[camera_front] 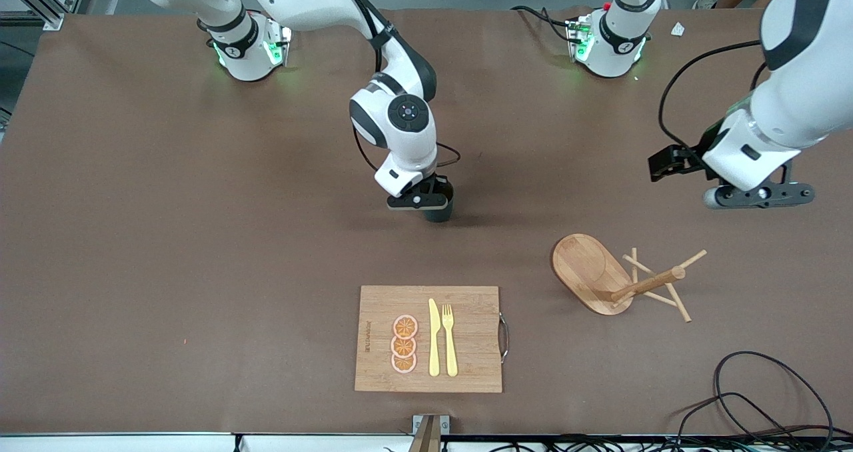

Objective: Pass cup and hang on rack

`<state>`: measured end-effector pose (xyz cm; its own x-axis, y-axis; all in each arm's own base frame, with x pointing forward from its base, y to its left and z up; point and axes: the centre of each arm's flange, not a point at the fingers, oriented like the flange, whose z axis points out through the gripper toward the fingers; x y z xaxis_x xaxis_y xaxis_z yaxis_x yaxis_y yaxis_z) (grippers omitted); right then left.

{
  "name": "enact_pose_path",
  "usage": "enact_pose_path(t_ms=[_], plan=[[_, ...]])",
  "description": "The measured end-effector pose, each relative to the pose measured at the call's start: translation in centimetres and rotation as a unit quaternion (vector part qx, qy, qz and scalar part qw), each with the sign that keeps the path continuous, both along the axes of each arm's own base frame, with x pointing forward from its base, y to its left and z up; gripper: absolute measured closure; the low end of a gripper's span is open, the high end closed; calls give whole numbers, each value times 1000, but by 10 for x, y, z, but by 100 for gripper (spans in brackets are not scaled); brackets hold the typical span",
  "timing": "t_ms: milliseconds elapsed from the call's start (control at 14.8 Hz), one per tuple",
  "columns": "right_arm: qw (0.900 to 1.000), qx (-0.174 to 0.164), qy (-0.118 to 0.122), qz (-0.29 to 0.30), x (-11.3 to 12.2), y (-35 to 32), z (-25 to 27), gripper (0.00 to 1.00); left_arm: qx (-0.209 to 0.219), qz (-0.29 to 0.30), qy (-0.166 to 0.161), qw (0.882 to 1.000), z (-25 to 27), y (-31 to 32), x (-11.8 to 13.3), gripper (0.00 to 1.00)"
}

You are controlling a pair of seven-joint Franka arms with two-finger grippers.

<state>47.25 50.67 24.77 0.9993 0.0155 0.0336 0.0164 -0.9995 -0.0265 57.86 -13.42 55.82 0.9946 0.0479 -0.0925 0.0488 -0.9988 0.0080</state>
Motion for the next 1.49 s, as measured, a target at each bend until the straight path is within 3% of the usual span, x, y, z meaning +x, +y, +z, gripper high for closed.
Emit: enact_pose_path(t_ms=[271,407,542,949,1220,1492], plan=[[1000,1,-2,1,2,3,0,92,4,27,4,1000,-19,-56,-4,0],[1000,2,-3,1,3,5,1,77,4,40,3,999,-26,-76,-6,0],[1000,3,-3,2,4,7,4,53,4,59,0,998,-33,-96,-8,0],[999,-35,41,7,22,0,58,1,9,151,-4,988,-56,-178,-30,0],[996,-48,73,3,65,-76,134,0,22,202,-9,979,-79,-230,-49,0],[991,-43,122,32,123,-228,192,0,41,262,-28,964,-106,-282,-71,0]])
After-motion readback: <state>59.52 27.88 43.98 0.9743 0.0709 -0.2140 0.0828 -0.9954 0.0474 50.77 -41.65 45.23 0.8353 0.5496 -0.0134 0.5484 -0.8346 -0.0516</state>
